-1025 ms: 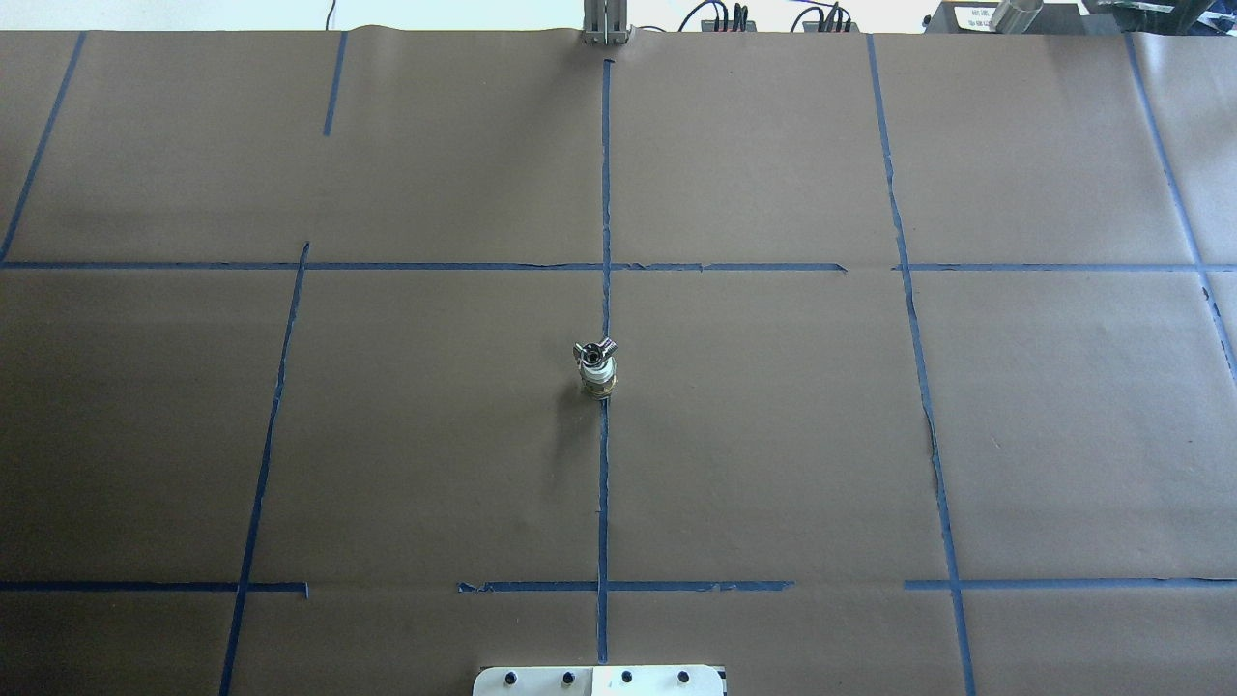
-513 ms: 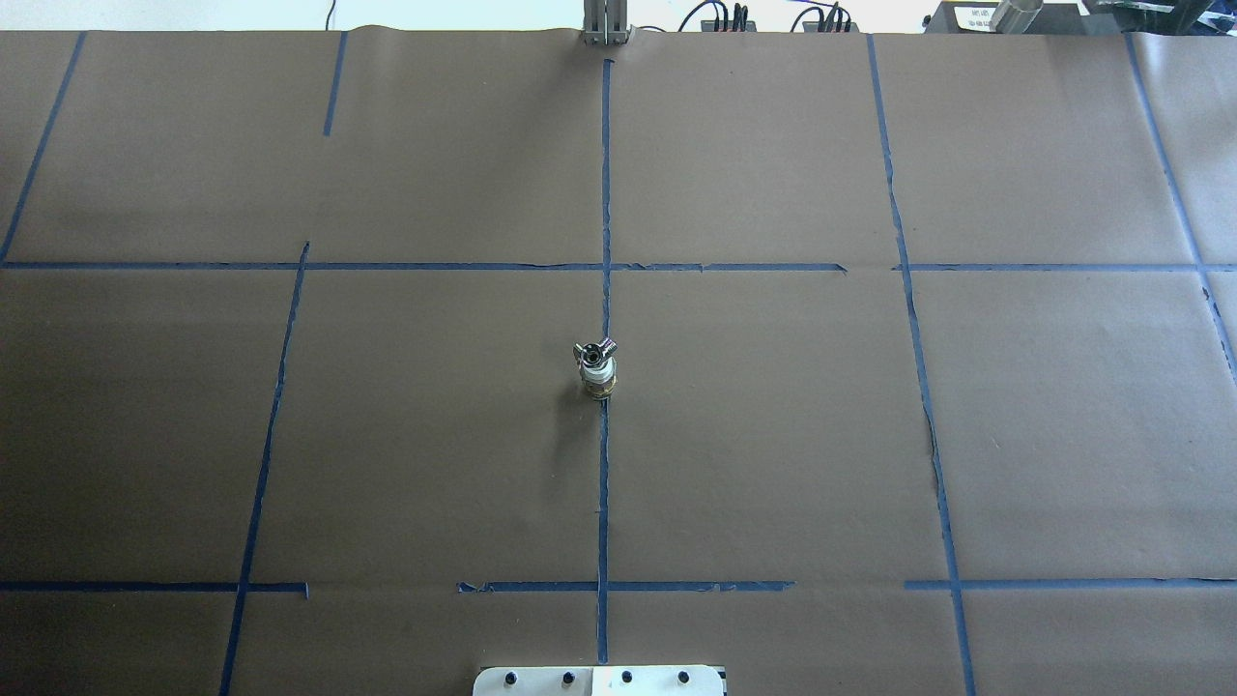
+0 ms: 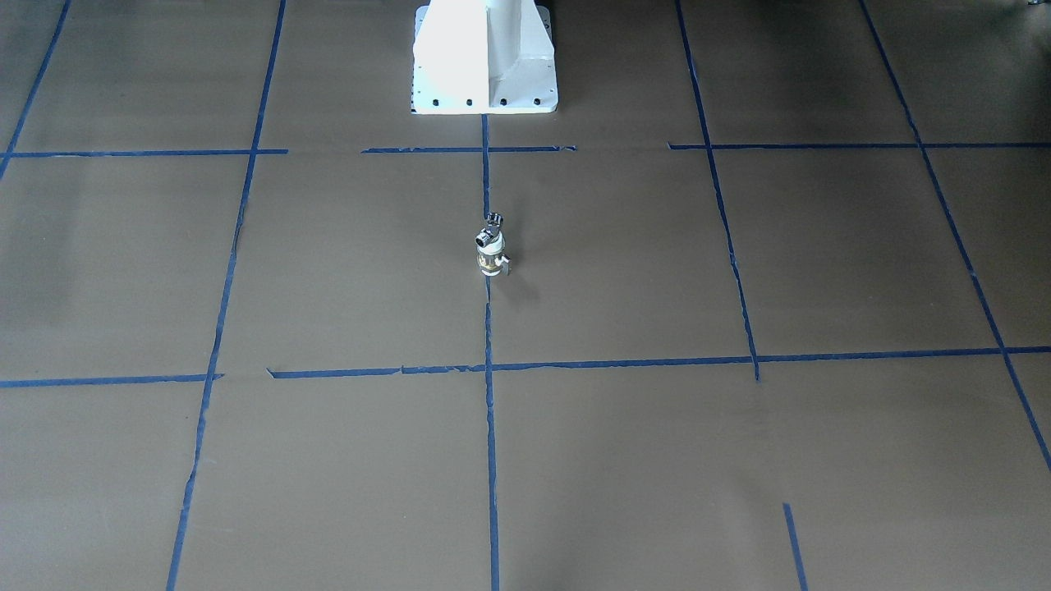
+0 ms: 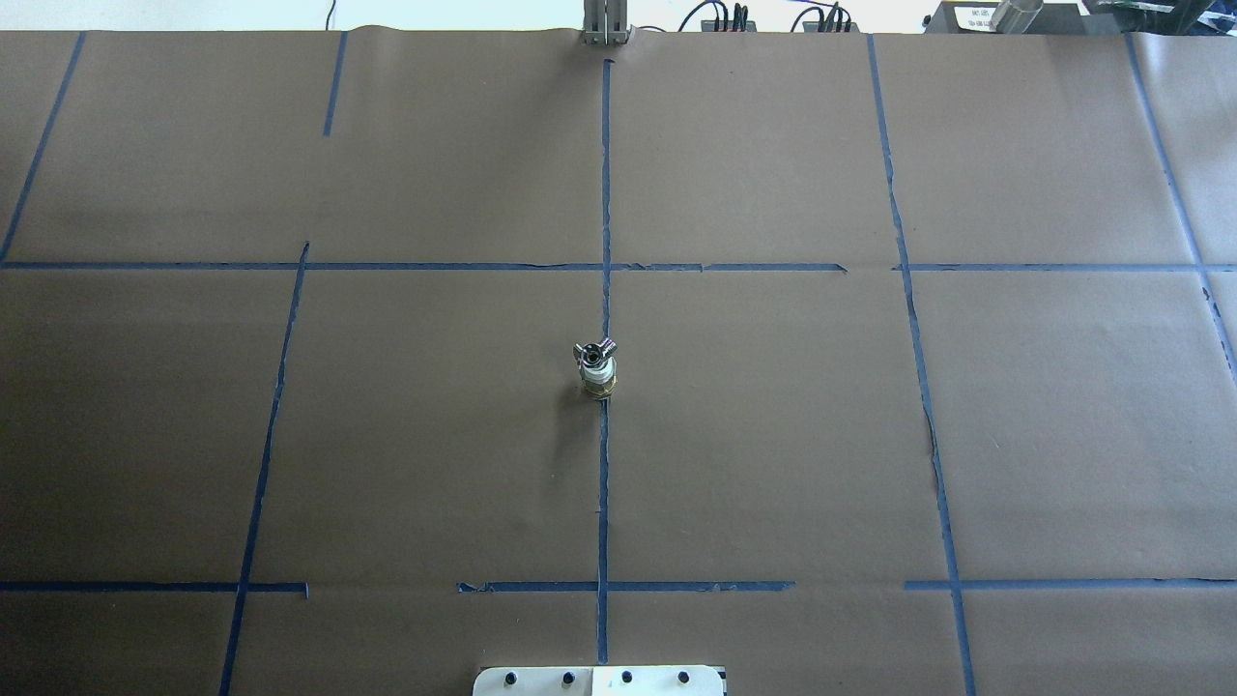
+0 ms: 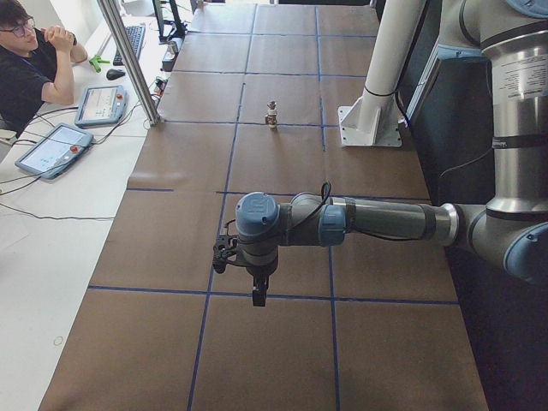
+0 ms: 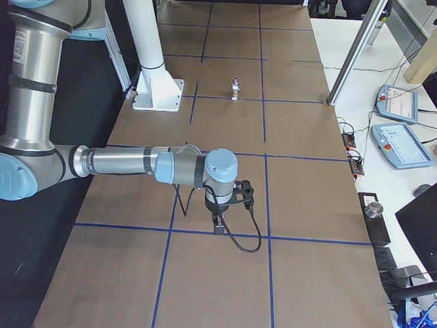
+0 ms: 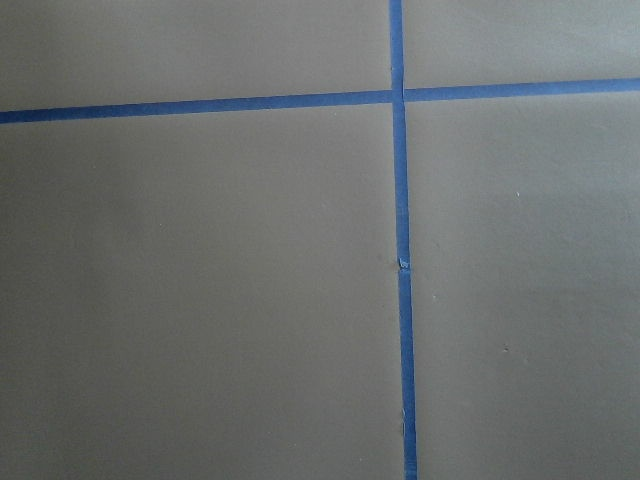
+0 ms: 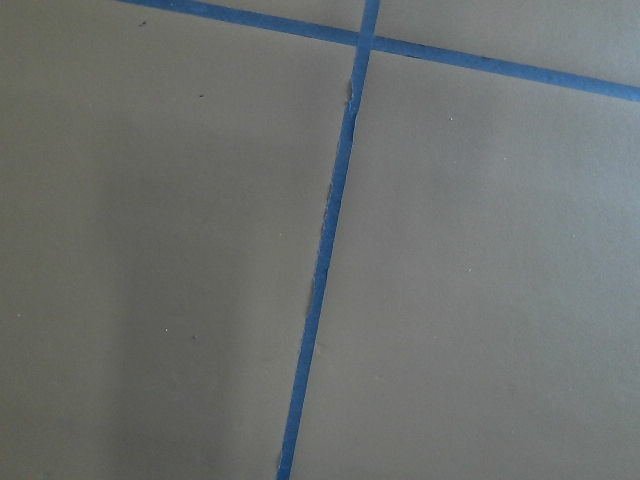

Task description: Assemble PPR valve and pipe with both arms

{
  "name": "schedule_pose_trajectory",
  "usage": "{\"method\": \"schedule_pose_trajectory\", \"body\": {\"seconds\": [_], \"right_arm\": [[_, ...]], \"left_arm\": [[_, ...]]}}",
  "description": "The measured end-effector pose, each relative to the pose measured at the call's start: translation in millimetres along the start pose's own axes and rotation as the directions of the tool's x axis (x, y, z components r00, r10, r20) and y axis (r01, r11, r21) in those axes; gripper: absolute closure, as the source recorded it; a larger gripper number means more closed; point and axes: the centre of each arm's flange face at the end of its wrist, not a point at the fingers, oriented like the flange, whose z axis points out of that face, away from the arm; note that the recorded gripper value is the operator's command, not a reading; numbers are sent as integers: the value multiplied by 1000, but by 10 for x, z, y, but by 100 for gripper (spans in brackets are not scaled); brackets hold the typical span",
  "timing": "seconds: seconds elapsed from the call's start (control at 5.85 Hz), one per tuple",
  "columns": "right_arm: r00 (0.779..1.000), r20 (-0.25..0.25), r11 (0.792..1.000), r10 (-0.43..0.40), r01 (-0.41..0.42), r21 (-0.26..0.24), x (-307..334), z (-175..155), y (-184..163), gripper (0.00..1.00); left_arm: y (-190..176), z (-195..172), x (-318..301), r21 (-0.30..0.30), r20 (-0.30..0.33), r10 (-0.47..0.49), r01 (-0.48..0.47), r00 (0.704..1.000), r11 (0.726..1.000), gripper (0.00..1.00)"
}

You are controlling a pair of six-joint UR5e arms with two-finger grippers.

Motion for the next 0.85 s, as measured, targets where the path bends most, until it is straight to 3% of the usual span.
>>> {"method": "schedule_pose_trajectory", "body": {"seconds": [0.85], "right_arm": [[1000, 22, 1000, -9, 9, 15, -46, -29, -26, 0]], "left_arm": [[-1, -4, 6, 1, 0, 1, -1, 1000, 1000, 0]]}}
